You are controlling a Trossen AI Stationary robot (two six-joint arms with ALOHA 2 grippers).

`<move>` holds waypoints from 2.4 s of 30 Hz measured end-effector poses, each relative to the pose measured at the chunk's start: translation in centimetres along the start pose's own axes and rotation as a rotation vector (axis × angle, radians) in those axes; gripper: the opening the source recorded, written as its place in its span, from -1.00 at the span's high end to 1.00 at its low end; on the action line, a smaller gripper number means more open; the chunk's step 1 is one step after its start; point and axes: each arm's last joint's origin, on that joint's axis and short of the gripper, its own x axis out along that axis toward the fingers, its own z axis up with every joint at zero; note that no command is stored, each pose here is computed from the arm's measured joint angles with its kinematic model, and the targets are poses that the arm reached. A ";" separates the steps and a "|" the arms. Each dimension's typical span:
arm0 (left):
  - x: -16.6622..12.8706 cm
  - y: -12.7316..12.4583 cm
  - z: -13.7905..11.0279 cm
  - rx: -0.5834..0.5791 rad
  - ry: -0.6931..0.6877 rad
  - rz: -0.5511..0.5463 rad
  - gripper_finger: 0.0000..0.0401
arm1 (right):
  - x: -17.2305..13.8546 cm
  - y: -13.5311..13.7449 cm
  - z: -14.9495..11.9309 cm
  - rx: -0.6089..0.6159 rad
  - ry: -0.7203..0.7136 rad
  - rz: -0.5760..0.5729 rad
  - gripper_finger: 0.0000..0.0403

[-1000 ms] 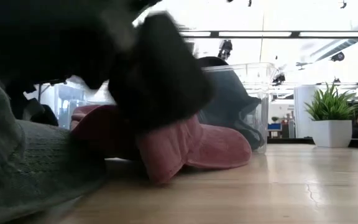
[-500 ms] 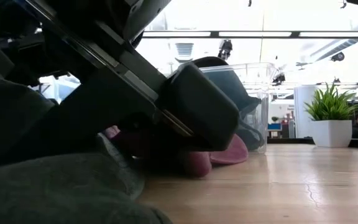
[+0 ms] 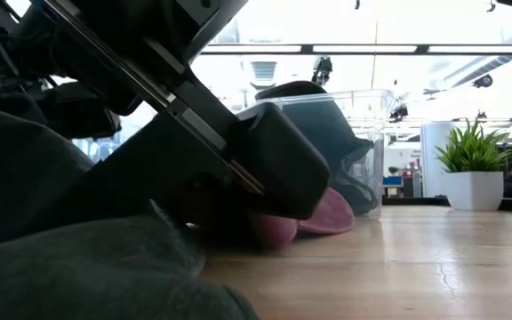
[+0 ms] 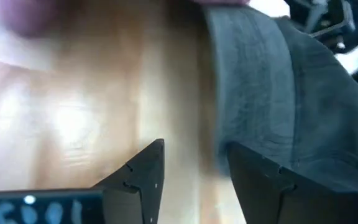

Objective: Pick & Place hat
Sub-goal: Put the black cap into the right transparent bin

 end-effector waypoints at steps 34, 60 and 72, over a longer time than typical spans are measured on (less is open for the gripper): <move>-4.9 -6.3 1.8 0.039 -0.113 -0.367 0.97 | -8.0 3.8 -0.2 -0.182 -0.123 0.088 -0.22; -17.6 -10.9 18.9 0.330 -0.888 0.713 0.97 | -22.7 1.7 -5.3 -0.109 -0.485 -0.256 -0.22; -14.0 -5.0 29.8 0.439 -0.516 0.946 0.97 | -23.9 -0.9 -10.3 -0.164 -0.412 -0.448 -0.22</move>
